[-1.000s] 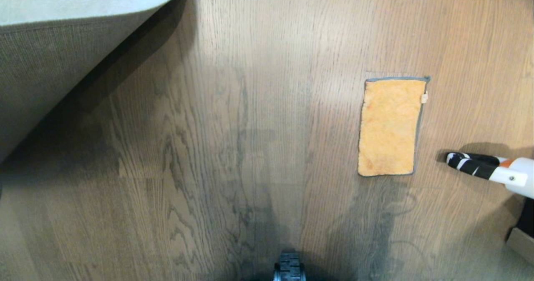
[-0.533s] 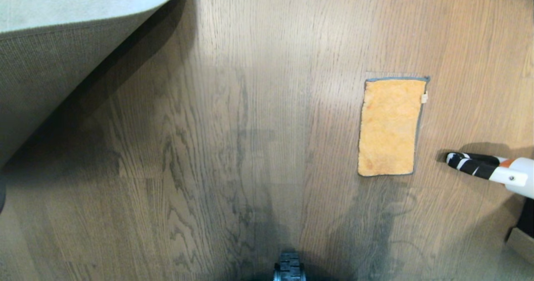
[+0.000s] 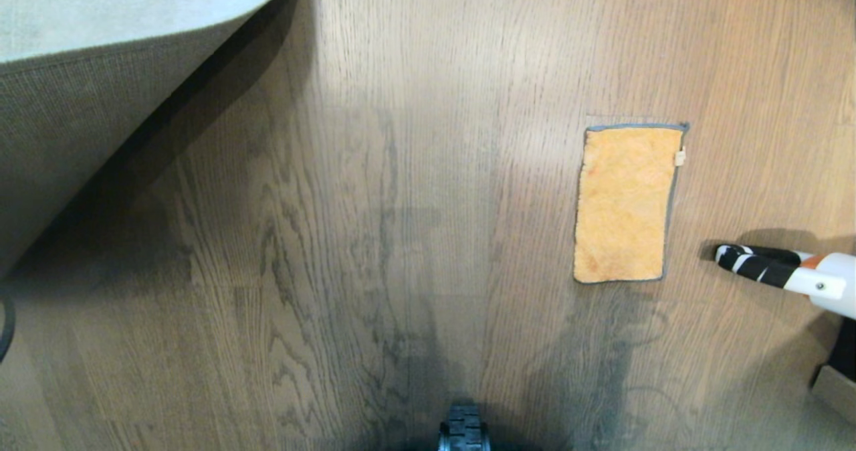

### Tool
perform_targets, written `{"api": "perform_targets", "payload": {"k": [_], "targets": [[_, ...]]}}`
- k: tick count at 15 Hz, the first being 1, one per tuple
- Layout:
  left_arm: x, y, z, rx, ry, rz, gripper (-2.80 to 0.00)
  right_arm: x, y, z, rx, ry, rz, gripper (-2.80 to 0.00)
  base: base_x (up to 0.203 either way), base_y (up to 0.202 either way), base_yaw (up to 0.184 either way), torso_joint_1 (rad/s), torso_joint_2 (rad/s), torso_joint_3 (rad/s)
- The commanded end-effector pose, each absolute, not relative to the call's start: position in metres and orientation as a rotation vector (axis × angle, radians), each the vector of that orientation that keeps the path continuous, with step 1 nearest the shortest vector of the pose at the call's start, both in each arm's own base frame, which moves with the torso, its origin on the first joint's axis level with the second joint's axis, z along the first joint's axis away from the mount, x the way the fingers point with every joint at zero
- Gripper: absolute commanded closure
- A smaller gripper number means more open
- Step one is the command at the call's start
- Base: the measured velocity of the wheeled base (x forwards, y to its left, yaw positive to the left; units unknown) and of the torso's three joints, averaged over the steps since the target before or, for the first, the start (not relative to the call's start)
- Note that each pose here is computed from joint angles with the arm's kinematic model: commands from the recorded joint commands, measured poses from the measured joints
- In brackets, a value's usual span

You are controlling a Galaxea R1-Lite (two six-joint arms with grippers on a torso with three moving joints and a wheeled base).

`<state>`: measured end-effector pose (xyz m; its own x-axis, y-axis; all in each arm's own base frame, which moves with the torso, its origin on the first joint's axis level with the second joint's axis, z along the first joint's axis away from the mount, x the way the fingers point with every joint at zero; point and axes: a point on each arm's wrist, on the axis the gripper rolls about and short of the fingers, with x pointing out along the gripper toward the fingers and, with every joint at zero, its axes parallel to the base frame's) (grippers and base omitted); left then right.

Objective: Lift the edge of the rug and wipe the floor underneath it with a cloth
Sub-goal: Lay down the carpet

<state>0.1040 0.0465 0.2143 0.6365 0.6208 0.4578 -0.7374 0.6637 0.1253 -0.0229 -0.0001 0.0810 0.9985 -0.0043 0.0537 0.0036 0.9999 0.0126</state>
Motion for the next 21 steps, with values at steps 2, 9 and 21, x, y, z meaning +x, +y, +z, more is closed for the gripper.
{"api": "perform_targets", "payload": {"k": [2, 9, 21], "targets": [[0.1046, 0.0462, 0.2139, 0.317, -0.398, 0.789, 0.00, -0.0228, -0.0001, 0.0812, 0.012, -0.054, -0.004, 0.00, 0.000, 0.000, 0.000, 0.000, 0.00, 0.000], [0.1049, 0.0463, 0.2139, 0.315, -0.399, 0.788, 0.00, -0.0228, -0.0001, 0.0811, 0.012, -0.053, -0.004, 0.00, 0.000, 0.000, 0.000, 0.000, 0.00, 0.000], [0.1032, 0.0459, 0.2132, 0.315, -0.400, 0.792, 0.00, -0.0228, -0.0001, 0.0810, 0.012, -0.052, -0.004, 0.00, 0.000, 0.056, -0.001, 0.001, 0.00, 0.001]]}}
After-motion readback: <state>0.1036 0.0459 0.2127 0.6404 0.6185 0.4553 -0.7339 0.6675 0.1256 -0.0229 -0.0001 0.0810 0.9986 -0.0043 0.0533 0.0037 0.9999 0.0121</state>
